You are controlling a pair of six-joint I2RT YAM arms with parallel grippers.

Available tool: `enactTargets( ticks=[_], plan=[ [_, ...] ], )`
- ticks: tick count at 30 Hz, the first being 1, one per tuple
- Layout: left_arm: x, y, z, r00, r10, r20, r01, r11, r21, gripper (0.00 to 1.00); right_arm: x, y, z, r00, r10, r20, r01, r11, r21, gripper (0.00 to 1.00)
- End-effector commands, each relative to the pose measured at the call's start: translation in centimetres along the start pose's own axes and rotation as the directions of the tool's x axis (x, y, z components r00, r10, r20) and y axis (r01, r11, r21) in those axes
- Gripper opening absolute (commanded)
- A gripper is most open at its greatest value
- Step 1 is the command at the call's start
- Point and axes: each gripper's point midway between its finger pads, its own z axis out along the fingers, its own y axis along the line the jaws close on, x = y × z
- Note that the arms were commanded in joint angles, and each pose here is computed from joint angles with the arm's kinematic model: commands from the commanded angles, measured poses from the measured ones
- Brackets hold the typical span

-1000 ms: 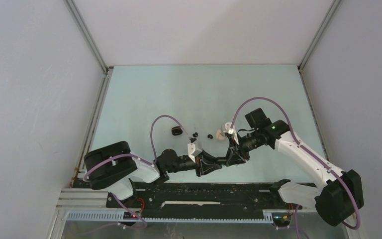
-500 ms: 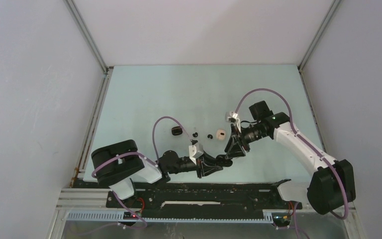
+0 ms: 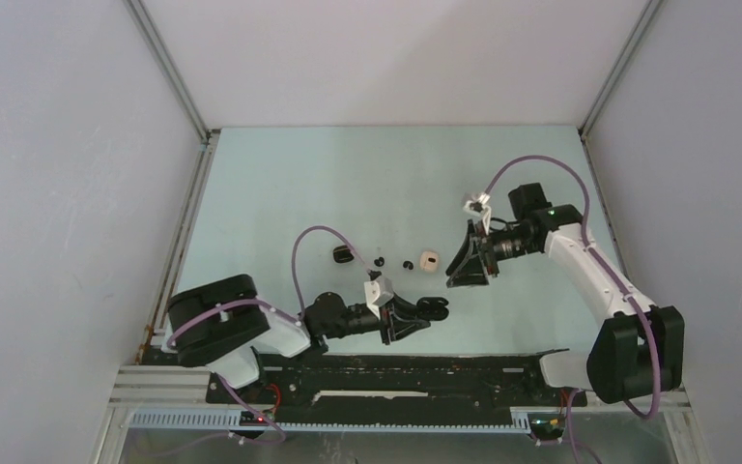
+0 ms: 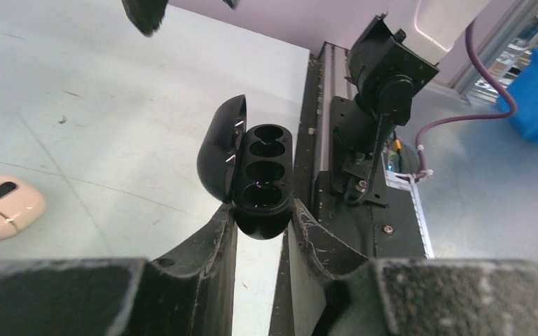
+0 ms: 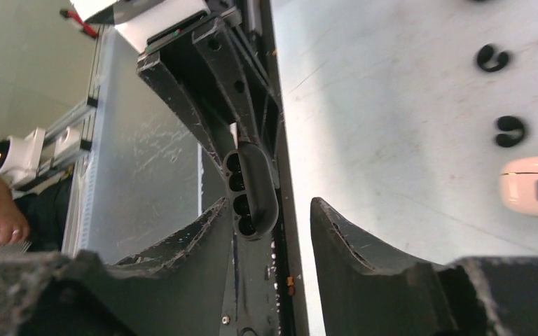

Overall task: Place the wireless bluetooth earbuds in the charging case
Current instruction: Pick up the earbud from the center of the board.

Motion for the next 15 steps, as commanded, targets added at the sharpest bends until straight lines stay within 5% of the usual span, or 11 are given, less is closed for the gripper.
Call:
enactTargets(
  ticks=[1, 8, 15],
  plan=[
    [-2.3, 1.3, -0.4, 0.997, 0.075, -0.013, -0.076, 0.993, -0.090, 0.00, -3.4, 0.1, -2.4, 0.991, -0.088, 0.105, 0.085, 0.996, 0.035, 0.47],
    [-4.7, 2.2, -0.8, 0.975, 0.196, -0.105, -0.208, 0.970, -0.125, 0.00, -3.5, -5.8, -3.3, 0.995, -0.094, 0.041, 0.082, 0.971, 0.226, 0.39],
    [-4.4, 1.5, -2.5, 0.988, 0.139, -0.064, -0.145, 0.985, -0.091, 0.00, -3.9, -11.6, -2.7, 0.999, -0.052, -0.006, 0.051, 0.930, 0.363, 0.34]
  ],
)
